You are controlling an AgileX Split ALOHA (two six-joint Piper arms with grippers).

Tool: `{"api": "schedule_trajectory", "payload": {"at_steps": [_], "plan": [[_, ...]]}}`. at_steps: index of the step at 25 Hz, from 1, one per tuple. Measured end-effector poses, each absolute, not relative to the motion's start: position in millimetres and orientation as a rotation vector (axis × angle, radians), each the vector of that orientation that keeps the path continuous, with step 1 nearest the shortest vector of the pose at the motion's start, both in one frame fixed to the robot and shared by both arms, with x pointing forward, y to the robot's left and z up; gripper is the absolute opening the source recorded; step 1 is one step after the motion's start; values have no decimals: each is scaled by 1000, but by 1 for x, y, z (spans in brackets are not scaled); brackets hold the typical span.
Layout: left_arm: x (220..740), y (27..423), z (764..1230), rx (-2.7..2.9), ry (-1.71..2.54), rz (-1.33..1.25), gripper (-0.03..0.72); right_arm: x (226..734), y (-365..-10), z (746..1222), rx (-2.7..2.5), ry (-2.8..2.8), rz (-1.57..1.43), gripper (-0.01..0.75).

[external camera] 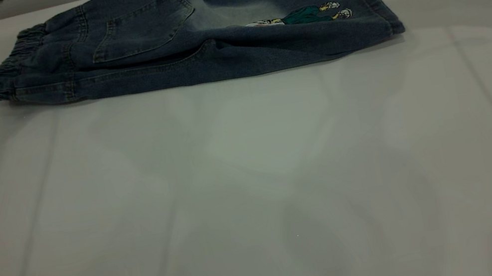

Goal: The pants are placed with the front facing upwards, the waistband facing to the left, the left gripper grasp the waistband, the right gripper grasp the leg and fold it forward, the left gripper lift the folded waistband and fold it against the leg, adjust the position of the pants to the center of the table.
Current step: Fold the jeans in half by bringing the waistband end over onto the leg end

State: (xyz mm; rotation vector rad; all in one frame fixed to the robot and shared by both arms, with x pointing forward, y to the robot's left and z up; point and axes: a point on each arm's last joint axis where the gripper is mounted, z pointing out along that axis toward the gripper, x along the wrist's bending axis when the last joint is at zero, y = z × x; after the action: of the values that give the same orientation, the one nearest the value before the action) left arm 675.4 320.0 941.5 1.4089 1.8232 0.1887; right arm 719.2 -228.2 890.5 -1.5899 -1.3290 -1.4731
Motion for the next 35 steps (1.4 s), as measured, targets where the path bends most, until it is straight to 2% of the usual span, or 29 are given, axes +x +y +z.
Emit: {"api": "schedule_trajectory", "payload": {"at_steps": [5, 9, 18, 29, 35], "plan": [[656, 366, 930, 1411, 2050, 89, 579, 714, -215, 887, -1554, -1409, -1420, 473], [650, 383, 923, 1363, 2132, 48, 579, 713, -205, 887, -1540, -1442, -1419, 473], [656, 380, 870, 1196, 2203, -137, 579, 711, -193, 886, -1512, -1488, -1423, 473], [671, 375, 836, 988, 2174, -134, 577, 711, -193, 886, -1512, -1490, -1424, 473], [672, 368, 819, 949, 2186, -161, 533, 711, -193, 886, -1510, -1493, -1426, 473]]}}
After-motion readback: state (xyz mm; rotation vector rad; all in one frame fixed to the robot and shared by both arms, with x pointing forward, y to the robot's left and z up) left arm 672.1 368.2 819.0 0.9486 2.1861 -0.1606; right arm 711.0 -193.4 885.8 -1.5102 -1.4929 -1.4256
